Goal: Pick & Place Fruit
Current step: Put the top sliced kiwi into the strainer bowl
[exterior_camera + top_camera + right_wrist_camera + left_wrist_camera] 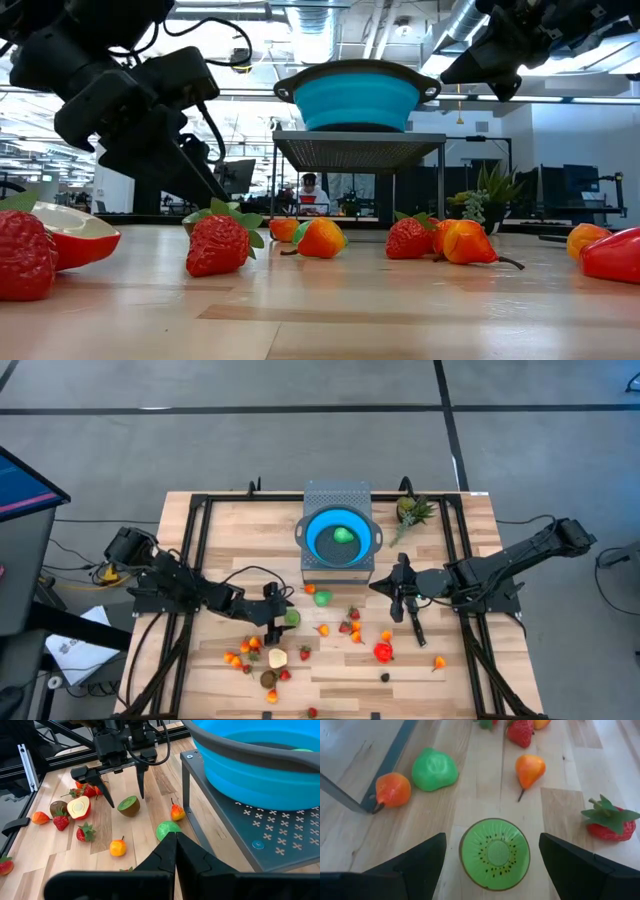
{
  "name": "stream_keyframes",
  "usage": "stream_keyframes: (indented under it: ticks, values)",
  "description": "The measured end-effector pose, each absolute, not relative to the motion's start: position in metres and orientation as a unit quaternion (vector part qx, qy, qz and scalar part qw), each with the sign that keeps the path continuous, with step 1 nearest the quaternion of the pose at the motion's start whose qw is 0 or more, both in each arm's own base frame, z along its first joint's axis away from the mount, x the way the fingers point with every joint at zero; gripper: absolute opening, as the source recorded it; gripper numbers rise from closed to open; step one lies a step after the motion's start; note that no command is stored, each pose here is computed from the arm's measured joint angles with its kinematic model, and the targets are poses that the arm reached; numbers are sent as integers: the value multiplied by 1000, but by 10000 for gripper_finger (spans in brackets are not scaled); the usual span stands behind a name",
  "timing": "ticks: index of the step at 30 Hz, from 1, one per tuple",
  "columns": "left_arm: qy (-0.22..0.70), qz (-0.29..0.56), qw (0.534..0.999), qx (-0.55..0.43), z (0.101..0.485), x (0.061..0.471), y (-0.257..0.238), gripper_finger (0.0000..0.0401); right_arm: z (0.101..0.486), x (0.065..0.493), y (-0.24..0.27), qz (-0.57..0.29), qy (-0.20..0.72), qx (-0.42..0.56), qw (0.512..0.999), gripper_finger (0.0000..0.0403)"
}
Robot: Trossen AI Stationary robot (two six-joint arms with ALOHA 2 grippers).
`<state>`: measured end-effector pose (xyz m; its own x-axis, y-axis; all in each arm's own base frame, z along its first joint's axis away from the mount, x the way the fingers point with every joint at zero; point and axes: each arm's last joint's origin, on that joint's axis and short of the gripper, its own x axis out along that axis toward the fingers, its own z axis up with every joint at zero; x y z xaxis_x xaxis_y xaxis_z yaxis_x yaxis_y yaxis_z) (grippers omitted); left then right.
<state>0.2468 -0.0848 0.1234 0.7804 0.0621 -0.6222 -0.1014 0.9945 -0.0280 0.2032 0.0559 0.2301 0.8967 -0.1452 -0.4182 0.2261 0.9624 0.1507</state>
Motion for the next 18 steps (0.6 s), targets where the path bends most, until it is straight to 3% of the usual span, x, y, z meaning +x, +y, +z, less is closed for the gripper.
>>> stream_keyframes:
  ticks: [18]
  values:
    - [344, 34, 938, -8, 96, 254, -88, 314, 230, 203, 56, -98, 208, 96, 968, 0]
